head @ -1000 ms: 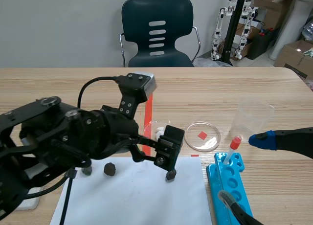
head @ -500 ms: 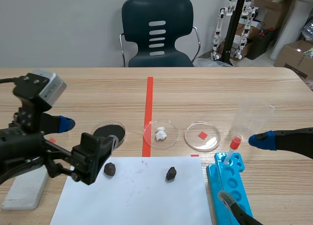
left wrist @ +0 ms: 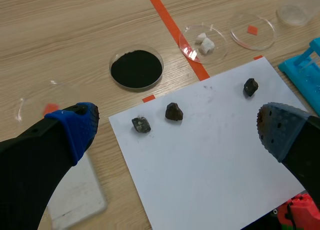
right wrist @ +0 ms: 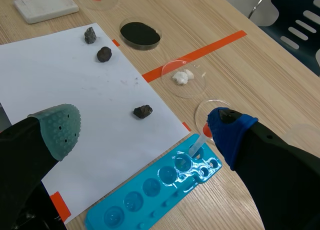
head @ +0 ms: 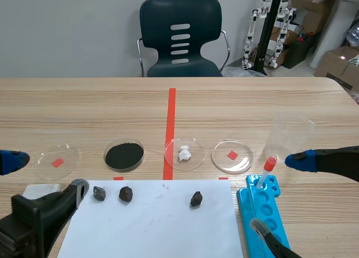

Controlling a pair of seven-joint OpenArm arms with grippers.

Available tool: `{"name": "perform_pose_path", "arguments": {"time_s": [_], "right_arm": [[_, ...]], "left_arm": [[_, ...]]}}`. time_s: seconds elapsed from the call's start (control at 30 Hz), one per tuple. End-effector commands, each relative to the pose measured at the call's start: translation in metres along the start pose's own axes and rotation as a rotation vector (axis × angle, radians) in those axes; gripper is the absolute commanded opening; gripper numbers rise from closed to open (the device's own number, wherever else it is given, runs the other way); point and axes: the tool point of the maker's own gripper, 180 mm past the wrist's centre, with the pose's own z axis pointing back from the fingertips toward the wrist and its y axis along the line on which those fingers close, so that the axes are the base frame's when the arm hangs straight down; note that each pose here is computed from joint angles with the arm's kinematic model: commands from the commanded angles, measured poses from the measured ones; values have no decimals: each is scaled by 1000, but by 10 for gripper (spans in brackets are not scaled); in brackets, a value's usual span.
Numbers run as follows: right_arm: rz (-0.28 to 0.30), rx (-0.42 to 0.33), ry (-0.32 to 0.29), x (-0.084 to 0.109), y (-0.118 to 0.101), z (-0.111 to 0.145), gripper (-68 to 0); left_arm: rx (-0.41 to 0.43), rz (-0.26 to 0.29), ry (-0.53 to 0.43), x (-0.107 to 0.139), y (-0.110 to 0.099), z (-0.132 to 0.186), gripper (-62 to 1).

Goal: Return to the home posture

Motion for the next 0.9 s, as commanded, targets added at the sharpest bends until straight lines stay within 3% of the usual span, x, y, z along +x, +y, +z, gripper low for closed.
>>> {"name": "perform_pose_path", "arguments": {"time_s": [0.0,0.4,0.87], "right_arm": [[-7,-4,-19,5,-1,0,-146],[-7,-4,-19,5,-1,0,-146],[-7,-4,-20,5,-1,0,-146]], "left_arm": [[12,1,-33,9,0,4,14],[56,-17,-7,8,8,39,14],[54,-17,-4,7,9,40,14]]}}
